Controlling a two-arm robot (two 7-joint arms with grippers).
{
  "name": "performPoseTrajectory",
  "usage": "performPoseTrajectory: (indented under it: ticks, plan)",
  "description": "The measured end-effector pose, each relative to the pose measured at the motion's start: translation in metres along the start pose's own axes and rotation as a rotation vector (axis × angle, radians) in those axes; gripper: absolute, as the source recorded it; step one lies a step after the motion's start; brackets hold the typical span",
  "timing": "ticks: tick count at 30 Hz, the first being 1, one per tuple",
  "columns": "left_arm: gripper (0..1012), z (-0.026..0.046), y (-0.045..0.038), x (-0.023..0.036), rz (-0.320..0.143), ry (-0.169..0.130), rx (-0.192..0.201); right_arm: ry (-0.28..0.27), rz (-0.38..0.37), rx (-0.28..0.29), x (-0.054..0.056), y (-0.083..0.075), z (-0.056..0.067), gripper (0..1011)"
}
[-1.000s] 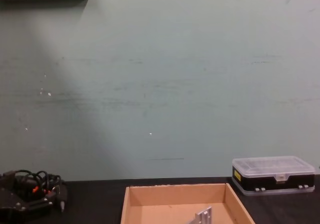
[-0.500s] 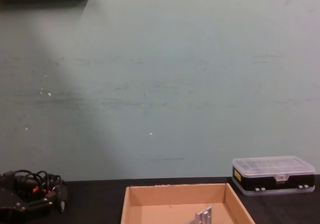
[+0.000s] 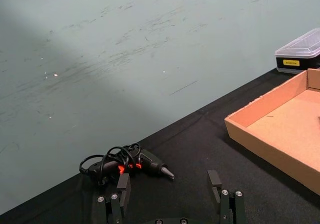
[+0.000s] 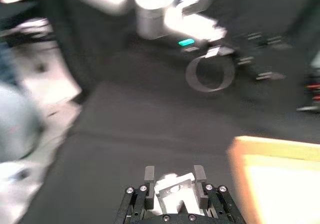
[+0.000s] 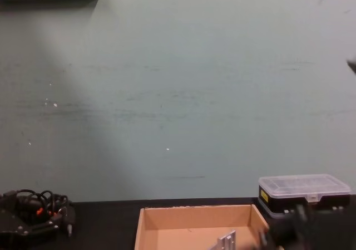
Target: Use one hand to pick up the angle iron from the table and place it into the box.
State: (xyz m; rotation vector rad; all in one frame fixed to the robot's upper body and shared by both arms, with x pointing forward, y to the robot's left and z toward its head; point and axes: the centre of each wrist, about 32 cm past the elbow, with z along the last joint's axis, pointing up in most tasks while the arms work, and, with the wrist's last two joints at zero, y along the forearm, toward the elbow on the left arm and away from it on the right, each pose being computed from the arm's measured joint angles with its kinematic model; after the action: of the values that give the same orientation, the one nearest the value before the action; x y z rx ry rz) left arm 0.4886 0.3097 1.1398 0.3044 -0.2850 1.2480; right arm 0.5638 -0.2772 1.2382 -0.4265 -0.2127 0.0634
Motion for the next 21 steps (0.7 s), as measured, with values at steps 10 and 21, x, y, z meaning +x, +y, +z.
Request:
performPoseTrajectory:
  ticks: [10,21]
  plan:
    - [1000,0.0,0.0,0.0,0.0,0.0,0.0,0.045,-0.364,0.085,0.019,0.018,0.002,471]
    - [1000,0.0,0.0,0.0,0.0,0.0,0.0,0.11,-0.475,0.067,0.034,0.064,-0.014,472]
